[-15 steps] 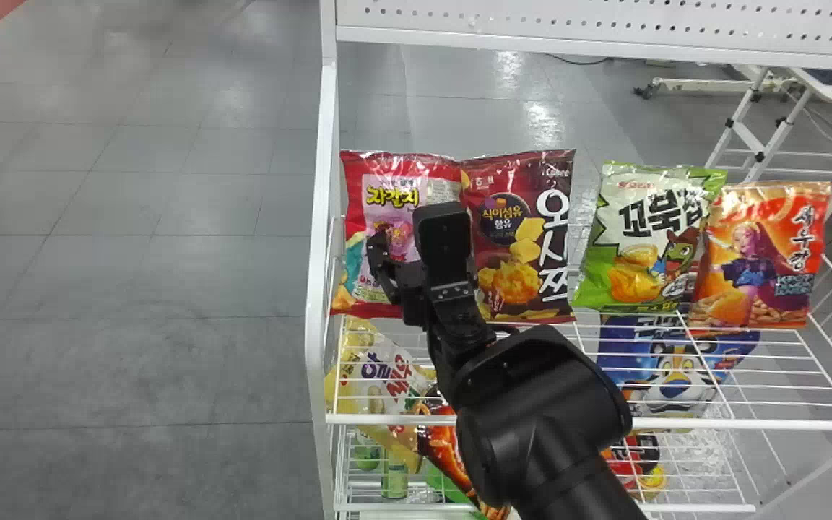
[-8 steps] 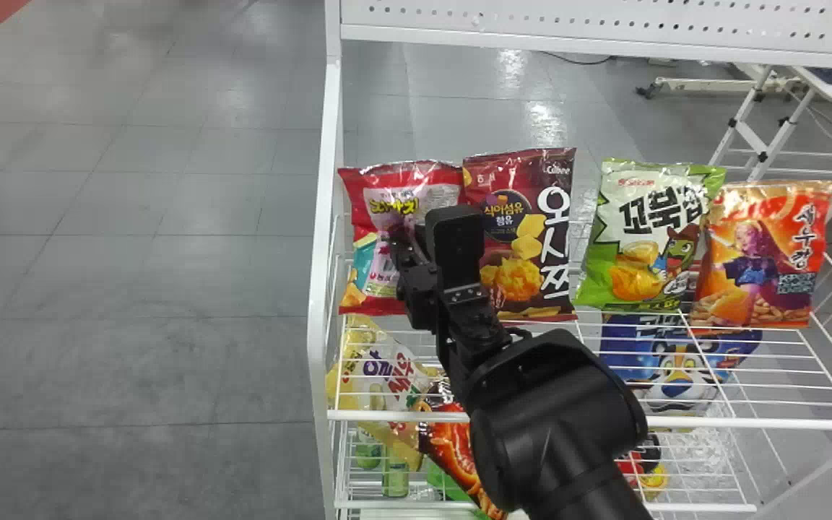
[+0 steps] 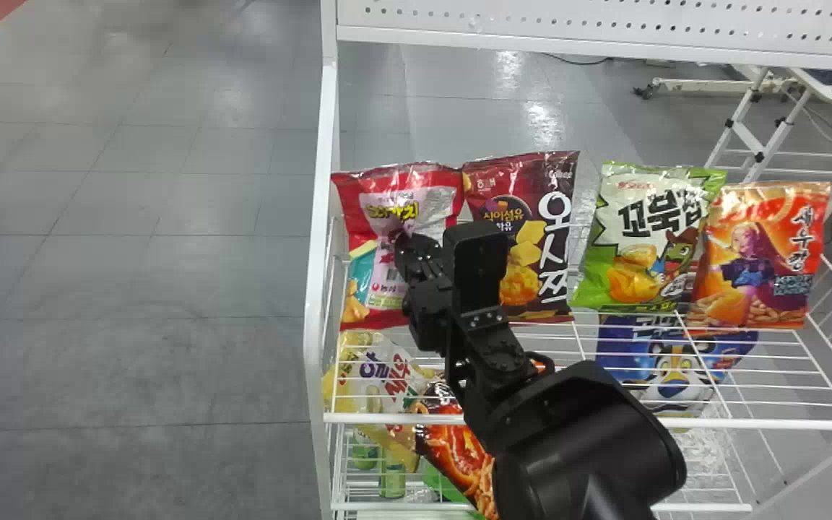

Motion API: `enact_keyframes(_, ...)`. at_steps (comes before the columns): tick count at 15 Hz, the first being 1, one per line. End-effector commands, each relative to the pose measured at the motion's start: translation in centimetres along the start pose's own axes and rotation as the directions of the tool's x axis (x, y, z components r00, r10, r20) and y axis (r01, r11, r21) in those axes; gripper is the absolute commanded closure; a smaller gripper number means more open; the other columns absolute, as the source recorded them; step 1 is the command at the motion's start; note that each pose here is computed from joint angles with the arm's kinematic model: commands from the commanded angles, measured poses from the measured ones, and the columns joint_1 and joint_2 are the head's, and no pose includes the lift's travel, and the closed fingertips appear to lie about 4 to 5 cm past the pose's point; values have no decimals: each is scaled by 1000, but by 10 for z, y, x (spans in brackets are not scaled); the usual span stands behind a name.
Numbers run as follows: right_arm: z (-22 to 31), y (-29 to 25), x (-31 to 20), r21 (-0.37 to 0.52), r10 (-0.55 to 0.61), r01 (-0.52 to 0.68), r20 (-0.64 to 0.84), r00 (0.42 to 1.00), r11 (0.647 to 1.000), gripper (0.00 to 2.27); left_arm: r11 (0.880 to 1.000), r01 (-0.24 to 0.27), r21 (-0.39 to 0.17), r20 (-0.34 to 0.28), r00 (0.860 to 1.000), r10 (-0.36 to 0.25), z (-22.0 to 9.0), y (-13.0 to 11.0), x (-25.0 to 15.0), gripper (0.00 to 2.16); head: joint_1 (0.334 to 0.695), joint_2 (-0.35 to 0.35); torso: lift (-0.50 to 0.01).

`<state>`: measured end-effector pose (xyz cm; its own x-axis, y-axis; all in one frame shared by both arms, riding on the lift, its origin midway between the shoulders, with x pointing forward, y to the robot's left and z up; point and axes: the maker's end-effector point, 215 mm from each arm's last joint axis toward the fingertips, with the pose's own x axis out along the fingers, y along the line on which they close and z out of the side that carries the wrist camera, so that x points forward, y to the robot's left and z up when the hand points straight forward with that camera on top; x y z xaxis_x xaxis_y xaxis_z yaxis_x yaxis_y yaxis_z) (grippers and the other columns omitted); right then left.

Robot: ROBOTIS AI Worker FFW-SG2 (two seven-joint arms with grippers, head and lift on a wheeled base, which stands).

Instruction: Hold basket handle with left hand then pick Jagalchi snack with right hand and place into basket

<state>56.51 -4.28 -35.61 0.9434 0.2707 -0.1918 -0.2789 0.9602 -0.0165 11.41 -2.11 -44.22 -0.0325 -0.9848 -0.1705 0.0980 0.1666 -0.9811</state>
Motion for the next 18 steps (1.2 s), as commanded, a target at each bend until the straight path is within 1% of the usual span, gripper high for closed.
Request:
enact_keyframes(1,-3,7,-12,8,30,-30,-14,999,1000,2010,1000,1,2,-3,1000,-1,-1,-1,1,2105,695,-109,-9)
enact_keyframes(4,-7,21,-18,10,94,-93,-25,995,996,2013,1000,6,7,-7,1000,-6,-1,-3,2,2105,695,-106,-9)
enact_keyframes(6,-12,26,-23,16,126,-126,-40,991,992,2013,1000,7,4,-10,1000,-7,-3,-4,3,2105,695,-91,-9)
enact_keyframes(9,-13,24,-40,11,133,-133,-47,990,991,2013,1000,12,8,-15,1000,-11,-6,-6,6,2105,695,-91,-9)
enact_keyframes(11,-10,18,-59,3,126,-126,-52,991,992,2013,1000,12,10,-16,1000,-12,-7,-7,6,2105,695,-107,-9)
enact_keyframes(14,-8,-12,-90,-24,71,-73,-78,994,997,2013,1000,8,12,-22,1000,-8,-10,-8,8,2105,695,-143,-9)
enact_keyframes(15,-4,-23,-102,-35,49,-52,-77,996,998,2013,1000,8,13,-27,1000,-8,-12,-9,10,2108,695,-184,-9)
enact_keyframes(18,11,-45,-140,-27,32,-34,-78,996,999,2013,1000,2,17,-45,999,-1,-20,-10,16,2108,695,-254,-9)
